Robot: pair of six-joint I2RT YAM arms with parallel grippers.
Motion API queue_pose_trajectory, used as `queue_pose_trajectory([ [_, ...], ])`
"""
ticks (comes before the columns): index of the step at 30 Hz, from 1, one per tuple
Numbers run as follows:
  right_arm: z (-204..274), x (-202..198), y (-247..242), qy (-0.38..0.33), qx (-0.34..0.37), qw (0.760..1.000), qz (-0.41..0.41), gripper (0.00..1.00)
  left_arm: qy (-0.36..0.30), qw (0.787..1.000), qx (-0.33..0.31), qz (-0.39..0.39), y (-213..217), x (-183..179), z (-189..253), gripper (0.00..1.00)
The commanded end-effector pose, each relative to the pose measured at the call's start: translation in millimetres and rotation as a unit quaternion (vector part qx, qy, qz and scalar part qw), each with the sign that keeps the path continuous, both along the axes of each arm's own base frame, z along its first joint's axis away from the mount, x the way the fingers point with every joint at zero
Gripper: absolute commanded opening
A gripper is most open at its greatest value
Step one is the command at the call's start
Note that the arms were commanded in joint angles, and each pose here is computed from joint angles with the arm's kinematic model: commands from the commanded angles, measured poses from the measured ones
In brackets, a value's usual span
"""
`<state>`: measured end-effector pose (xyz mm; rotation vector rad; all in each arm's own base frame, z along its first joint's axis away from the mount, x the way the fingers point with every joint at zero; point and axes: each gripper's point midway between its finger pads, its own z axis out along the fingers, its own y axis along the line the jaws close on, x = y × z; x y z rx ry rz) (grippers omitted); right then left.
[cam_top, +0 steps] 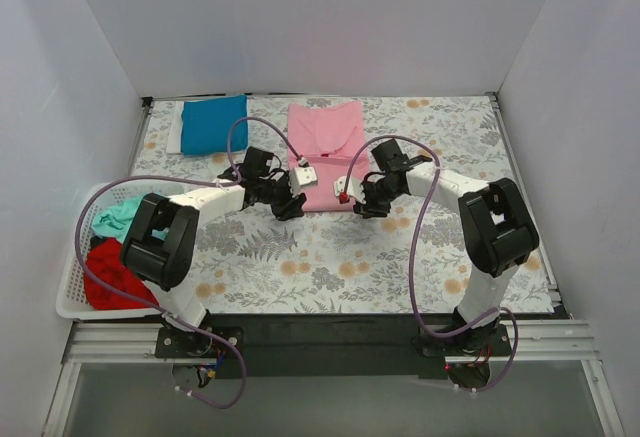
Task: Fold and stack the t-shirts
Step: Fold the tshirt
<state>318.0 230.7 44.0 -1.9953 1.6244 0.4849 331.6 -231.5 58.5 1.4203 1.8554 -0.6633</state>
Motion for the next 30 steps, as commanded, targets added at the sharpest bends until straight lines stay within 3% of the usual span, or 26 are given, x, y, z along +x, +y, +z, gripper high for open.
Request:
queue_pose_trajectory([
  [1, -5.7, 17.9, 1.9, -0.028, 0.002, 1.000, -0.012, 0.43, -0.040, 0.999, 0.016, 0.002, -2.4, 13.5, -8.6, 0.41],
  [12, -37.5, 22.4, -9.2, -0.036, -0.031, 0.999, -0.019, 0.38, -0.054, 0.995, 0.079, -0.005, 12.6, 15.8, -53.8, 0.39],
  [14, -36.6, 19.0, -11.2, -0.036, -0.031, 0.999, -0.017, 0.34, -0.055, 0.995, 0.086, -0.008, 14.7, 15.2, -57.6, 0.34],
  [15, -30.1, 18.2, -11.3, -0.042, -0.028, 0.999, -0.015, 0.34, -0.056, 0.994, 0.089, -0.009, 15.0, 14.5, -58.4, 0.25],
  [18, -11.1, 14.6, -9.2, -0.050, -0.015, 0.999, -0.007, 0.35, -0.054, 0.994, 0.093, -0.013, 17.3, 12.3, -59.5, 0.13],
  [21, 11.3, 15.3, -3.7, -0.065, 0.006, 0.998, -0.002, 0.37, -0.053, 0.994, 0.095, -0.020, 17.4, 9.6, -57.8, 0.10],
  [27, 15.1, 24.4, 3.0, -0.068, 0.011, 0.998, 0.001, 0.41, -0.053, 0.994, 0.095, -0.022, 17.6, 9.5, -56.0, 0.13],
  [30, 4.9, 26.9, 4.1, -0.058, 0.004, 0.998, 0.004, 0.42, -0.055, 0.994, 0.097, -0.017, 17.7, 12.8, -54.5, 0.25],
])
